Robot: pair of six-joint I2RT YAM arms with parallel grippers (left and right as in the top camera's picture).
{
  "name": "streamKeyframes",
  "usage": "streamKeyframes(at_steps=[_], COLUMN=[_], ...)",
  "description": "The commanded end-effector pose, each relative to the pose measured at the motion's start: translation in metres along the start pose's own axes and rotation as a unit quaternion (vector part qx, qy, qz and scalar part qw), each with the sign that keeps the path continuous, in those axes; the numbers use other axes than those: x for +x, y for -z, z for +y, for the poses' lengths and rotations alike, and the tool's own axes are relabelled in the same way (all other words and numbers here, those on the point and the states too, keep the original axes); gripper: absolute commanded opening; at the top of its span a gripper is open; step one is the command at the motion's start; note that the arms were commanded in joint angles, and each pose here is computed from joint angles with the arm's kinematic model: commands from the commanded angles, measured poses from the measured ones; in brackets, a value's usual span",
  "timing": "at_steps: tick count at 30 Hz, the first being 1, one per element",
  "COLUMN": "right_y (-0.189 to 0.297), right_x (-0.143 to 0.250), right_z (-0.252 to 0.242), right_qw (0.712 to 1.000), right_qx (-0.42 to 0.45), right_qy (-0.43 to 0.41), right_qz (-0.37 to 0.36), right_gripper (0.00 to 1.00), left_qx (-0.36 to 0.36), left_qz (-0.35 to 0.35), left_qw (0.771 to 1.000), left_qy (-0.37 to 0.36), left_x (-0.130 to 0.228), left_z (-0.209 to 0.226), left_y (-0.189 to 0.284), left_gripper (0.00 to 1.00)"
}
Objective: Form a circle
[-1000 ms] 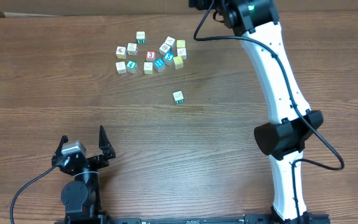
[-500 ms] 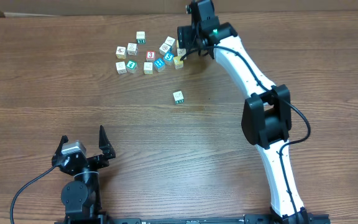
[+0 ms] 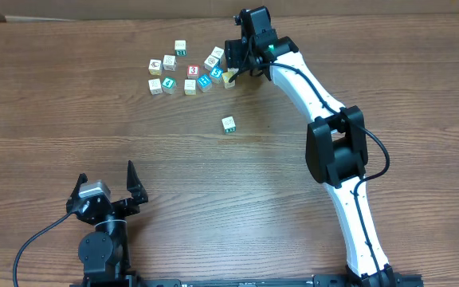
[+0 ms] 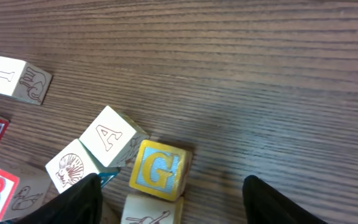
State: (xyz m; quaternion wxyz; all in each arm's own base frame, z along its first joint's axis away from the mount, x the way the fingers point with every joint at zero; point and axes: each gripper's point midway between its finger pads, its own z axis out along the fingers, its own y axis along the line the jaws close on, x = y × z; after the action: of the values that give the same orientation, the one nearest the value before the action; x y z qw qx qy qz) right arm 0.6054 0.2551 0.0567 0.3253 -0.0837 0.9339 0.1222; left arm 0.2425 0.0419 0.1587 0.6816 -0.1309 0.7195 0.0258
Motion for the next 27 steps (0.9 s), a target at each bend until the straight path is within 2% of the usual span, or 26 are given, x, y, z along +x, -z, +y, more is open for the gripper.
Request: streamKeyframes(at_steps=[1,5,8,11,18,27], right_y=[-0.005,-0.01,-0.01,-0.01,-0.011,-0.012], right_x=[0.005,0.008,0.009,0.009,0.007,0.022], right_z=[0.01,0.015,0.014,0.011,0.013,0.01], right_qw=[1.0,1.0,1.0,1.0,1.0,1.0], right_qx=[-0.007,-0.01,-0.007,0.002,0.001,0.008], right_qy=[0.009,0.012,0.012,0.011,0.011,-0.004], right_qz=[0.003,0.002,0.003,0.003,-0.002,0.026], right_gripper=[0.69,0.67,0.58,0.55,0.55,0.54], left_qx=[0.011,0.011,0.011,0.011,0.011,0.011], left_qz=[-0.002,-0.002,-0.002,-0.002,-0.002,-0.002], left_qw=[1.0,1.0,1.0,1.0,1.0,1.0], left_qy=[-0.009,-0.009,-0.009,-0.009,-0.009,-0.009], left_x=[0.0,0.0,0.0,0.0,0.0,0.0], left_z=[-0.005,-0.005,-0.005,-0.005,-0.005,-0.005], left_y=[0.001,0.001,0.001,0.001,0.001,0.001], left_gripper=[1.0,1.0,1.0,0.99,1.0,1.0])
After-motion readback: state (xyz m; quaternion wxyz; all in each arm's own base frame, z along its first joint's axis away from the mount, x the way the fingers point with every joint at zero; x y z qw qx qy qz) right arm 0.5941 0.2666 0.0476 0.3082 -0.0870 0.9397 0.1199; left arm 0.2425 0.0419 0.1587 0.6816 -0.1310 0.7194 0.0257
